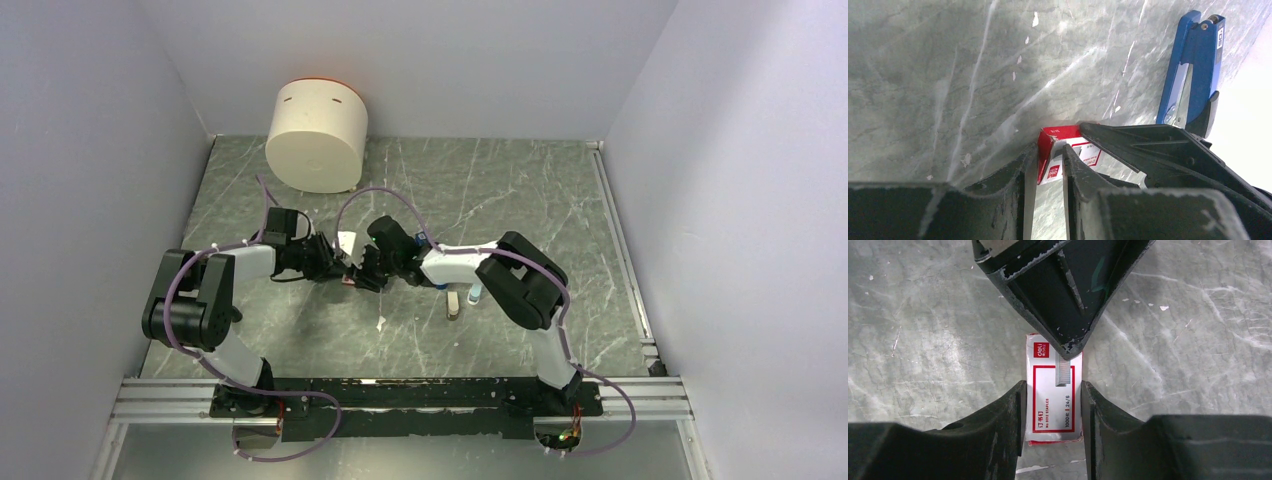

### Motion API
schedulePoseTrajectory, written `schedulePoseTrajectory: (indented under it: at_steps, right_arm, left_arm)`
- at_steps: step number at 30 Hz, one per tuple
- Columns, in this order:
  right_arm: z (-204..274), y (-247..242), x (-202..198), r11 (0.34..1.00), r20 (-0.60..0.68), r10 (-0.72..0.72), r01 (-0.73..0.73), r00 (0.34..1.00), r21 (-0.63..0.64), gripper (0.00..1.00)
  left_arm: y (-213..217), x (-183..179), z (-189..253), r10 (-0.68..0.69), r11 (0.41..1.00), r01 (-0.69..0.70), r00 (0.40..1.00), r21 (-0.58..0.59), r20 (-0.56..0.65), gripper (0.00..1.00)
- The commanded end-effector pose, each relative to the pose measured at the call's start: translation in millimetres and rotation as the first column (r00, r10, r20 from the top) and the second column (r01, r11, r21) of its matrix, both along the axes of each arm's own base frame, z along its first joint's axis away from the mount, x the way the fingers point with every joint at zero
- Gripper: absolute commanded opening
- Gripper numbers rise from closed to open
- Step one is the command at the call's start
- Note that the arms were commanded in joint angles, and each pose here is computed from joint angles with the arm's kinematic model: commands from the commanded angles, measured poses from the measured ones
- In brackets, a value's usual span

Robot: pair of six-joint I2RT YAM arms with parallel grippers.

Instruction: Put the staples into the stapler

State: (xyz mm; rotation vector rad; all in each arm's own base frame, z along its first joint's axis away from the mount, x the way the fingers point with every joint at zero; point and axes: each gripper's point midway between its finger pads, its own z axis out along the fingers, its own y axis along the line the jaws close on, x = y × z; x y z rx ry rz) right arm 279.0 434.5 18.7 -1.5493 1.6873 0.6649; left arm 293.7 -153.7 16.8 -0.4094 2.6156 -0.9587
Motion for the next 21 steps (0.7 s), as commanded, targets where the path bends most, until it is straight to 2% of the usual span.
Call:
schedulePoseTrajectory:
  at_steps: [1, 9, 16, 18, 21]
  right_arm:
    - [-36.5, -1.9, -1.3, 0.997, -0.011, 0.008, -0.009, 1.000, -0.077, 0.42]
    - [-36.2, 1.2, -5.1, 0.992, 0.003, 0.087, -0.087, 0.996, -0.091, 0.42]
    - [-43.7, -3.1, 2.6, 0.988, 0.030, 0.080, -0.075, 0.996, -0.134, 0.42]
    - [-44.4, -4.6, 3.8, 0.988, 0.035, 0.073, -0.067, 0.997, -0.139, 0.42]
    - [-44.8, -6.6, 5.5, 0.988, 0.043, 0.061, -0.054, 0.997, -0.143, 0.43]
  left_arm:
    - [-21.3, -20.1, 4.4, -0.081, 0.991, 0.076, 0.996, -0.107, -0.040, 0.28]
    - [-22.6, -19.7, 9.0, -0.098, 0.989, 0.094, 0.995, -0.114, -0.027, 0.27]
    - [-13.5, -19.7, 9.0, -0.069, 0.993, 0.065, 0.997, -0.102, -0.039, 0.23]
    - [-5.4, -17.5, 9.9, -0.045, 0.996, 0.042, 0.998, -0.077, -0.035, 0.25]
    - [3.8, -13.7, 14.1, -0.015, 0.999, 0.014, 1.000, -0.049, -0.018, 0.34]
